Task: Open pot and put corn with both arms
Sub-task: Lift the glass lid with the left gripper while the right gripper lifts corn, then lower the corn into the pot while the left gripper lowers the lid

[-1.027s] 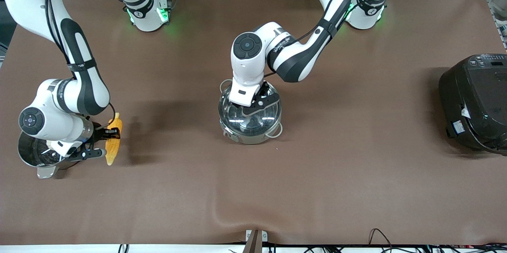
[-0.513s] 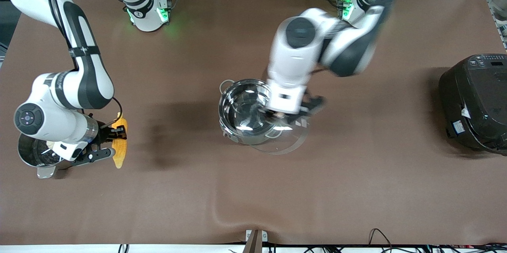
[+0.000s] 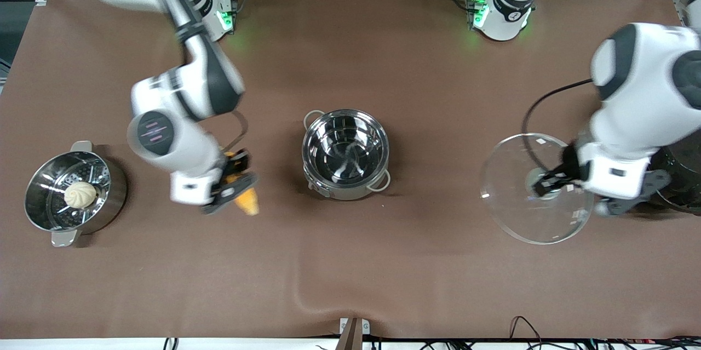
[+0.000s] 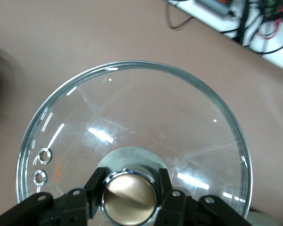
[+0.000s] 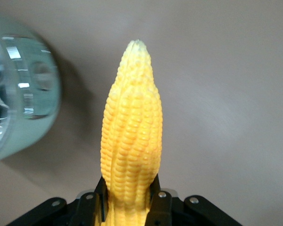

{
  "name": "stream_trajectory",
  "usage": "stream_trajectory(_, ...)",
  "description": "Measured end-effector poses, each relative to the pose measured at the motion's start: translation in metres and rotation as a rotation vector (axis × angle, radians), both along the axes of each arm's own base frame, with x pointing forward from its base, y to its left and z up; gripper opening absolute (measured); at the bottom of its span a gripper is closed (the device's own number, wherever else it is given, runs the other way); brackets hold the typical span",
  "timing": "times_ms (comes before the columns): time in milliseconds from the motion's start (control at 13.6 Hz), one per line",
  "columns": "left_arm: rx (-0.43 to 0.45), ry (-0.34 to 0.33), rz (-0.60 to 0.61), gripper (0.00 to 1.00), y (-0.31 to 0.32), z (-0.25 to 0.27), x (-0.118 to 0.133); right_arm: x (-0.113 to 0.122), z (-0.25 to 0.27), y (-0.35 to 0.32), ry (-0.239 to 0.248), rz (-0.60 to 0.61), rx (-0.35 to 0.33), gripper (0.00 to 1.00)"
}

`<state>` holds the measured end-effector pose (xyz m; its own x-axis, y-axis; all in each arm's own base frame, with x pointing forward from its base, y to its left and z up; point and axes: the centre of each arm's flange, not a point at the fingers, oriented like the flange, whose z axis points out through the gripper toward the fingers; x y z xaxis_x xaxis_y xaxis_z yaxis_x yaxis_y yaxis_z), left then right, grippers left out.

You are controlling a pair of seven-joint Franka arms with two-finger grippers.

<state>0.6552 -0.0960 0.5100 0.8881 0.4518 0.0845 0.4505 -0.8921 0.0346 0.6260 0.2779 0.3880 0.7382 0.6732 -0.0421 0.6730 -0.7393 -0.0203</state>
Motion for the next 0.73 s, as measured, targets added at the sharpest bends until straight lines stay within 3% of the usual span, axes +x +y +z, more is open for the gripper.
stream_trajectory(367, 0.022, -0.031, -0.062, 0.51, 0.082, -0.067, -0.052, -0.057, 0.002, 0.140, -0.196, 0.296, -0.079, 0.36)
stream_trajectory(587, 0.023, 0.011, -0.075, 0.51, 0.088, -0.109, -0.076, -0.086, -0.031, 0.196, -0.252, 0.308, -0.076, 0.36)
stream_trajectory(733, 0.022, -0.006, -0.084, 0.51, 0.086, -0.136, -0.086, -0.098, -0.045, 0.220, -0.271, 0.272, -0.084, 0.36)
